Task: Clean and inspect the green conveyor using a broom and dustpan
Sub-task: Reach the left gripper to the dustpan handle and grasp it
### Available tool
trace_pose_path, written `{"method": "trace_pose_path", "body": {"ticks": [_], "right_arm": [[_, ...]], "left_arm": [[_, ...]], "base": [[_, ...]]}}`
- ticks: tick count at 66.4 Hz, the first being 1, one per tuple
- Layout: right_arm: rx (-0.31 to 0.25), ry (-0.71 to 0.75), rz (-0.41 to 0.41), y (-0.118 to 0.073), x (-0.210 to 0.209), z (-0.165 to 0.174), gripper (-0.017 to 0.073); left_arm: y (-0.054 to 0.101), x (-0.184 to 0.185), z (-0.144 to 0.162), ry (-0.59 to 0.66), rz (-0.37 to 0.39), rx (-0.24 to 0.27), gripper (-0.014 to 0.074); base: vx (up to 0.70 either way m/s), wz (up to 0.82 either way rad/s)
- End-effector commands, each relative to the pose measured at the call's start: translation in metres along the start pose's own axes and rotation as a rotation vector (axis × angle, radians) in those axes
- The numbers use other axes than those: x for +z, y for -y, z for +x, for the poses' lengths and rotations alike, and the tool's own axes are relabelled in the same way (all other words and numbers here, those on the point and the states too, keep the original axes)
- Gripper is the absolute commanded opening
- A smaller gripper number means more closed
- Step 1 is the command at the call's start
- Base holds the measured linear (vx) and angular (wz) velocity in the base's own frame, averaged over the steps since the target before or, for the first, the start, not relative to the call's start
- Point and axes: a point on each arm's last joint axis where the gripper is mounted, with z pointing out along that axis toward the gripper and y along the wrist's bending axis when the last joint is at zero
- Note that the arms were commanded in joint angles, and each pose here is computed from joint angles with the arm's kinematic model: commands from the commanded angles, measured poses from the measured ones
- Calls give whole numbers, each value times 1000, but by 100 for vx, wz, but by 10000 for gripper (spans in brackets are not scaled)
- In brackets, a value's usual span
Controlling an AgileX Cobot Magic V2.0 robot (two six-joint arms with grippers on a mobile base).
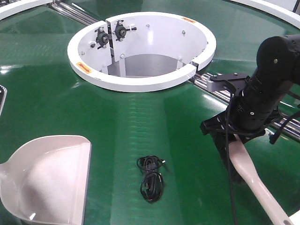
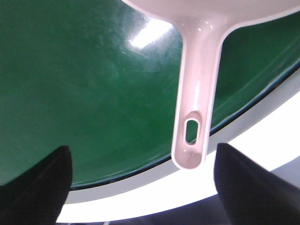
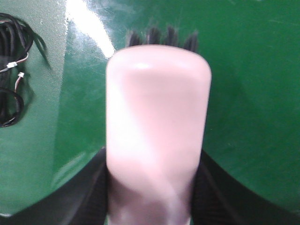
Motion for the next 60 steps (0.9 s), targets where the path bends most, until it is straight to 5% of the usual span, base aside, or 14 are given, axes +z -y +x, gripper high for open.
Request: {"method": "trace_pose_path", "body": {"ticks": [1, 26, 60], "right_arm": [[-13, 21, 1, -1, -22, 7, -6], [-13, 23, 1, -1, -22, 7, -6], [-13, 20, 1, -1, -22, 7, -6]], "left_arm": [[-4, -7, 9, -20, -20, -31, 569], [-10, 19, 23, -68, 65, -109, 569], [3, 52, 26, -88, 196, -106, 569]], "base": [[0, 0], [0, 0], [0, 0]]}}
